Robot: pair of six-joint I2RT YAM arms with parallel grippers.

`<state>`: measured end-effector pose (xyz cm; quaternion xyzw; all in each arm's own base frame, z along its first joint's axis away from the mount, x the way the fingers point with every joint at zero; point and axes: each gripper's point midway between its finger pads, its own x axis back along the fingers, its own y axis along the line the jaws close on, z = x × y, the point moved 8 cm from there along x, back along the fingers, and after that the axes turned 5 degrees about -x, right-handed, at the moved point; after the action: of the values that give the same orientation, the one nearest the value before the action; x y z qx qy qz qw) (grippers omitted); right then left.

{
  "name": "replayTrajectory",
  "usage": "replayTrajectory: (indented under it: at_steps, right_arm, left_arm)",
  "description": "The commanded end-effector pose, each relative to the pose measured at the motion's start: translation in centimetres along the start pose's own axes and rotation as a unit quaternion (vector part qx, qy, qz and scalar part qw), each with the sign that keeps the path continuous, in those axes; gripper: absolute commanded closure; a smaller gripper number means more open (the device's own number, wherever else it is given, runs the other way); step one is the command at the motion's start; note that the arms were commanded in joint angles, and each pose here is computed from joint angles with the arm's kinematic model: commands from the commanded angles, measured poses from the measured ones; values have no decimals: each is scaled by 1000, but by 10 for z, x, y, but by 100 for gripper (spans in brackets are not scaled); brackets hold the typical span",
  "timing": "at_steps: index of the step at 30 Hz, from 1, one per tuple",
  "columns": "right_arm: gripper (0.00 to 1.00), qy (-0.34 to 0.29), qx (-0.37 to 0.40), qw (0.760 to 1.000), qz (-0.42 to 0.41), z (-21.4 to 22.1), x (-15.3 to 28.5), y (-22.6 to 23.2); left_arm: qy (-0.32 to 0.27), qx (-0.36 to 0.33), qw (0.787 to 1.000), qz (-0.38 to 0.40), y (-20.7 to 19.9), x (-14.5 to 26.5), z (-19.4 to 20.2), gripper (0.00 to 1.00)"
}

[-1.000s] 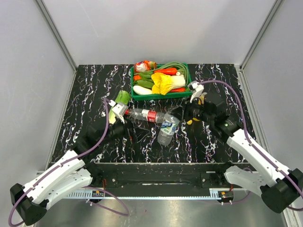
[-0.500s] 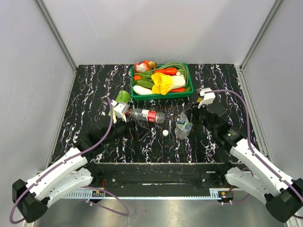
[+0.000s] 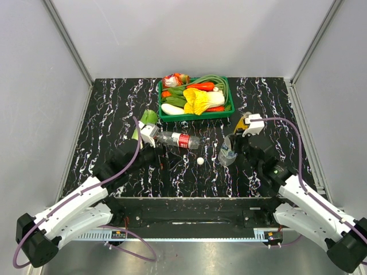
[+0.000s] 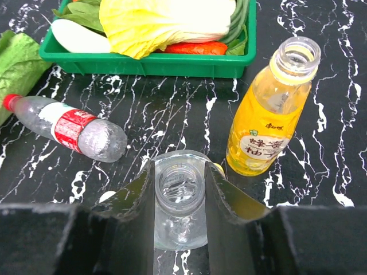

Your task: Unscrew the bottle caps

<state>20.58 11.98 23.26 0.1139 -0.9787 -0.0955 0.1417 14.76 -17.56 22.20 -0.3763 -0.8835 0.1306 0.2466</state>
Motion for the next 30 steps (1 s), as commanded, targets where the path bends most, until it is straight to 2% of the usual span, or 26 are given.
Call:
replayTrajectory:
  at_steps: [1, 8, 9, 13, 14, 16, 17, 20, 26, 28, 30]
  right_arm:
    - [100, -45, -1, 998, 38, -8, -2, 3]
    - [100, -30, 25, 995, 88, 8, -9, 9]
    - [97, -31, 24, 995, 90, 9, -9, 10]
    - [72, -42, 13, 996, 74, 6, -1, 9]
    - [61, -45, 10, 997, 65, 5, 1, 10]
    - [47, -53, 2, 997, 52, 1, 6, 10]
    - [37, -56, 0, 997, 49, 1, 8, 9]
    - [21, -72, -7, 997, 36, -7, 15, 9]
    - [9, -96, -21, 995, -18, -31, 29, 19]
    - [0, -97, -13, 994, -43, -40, 30, 26]
    - [0, -88, 1, 994, -72, -46, 28, 36]
  left_arm:
    - [-18, -3, 1000, 15, -3, -2, -5, 1]
    - [-12, -7, 999, 33, -7, -2, -4, 1]
    - [-9, -7, 999, 31, -6, -2, -3, 1]
    - [-3, -7, 1000, 22, -3, -4, 0, 1]
    - [-2, -7, 1000, 20, -3, -4, 0, 1]
    - [-2, -6, 1000, 21, -3, -5, 0, 1]
    - [-1, -5, 1000, 22, -3, -6, 0, 1]
    - [2, -5, 1000, 24, -4, -7, -1, 1]
    - [1, 0, 1000, 23, -4, -7, -2, 1]
    - [2, 10, 1000, 10, -3, -7, -2, 1]
    - [13, 21, 1000, -3, 1, -8, -1, 1]
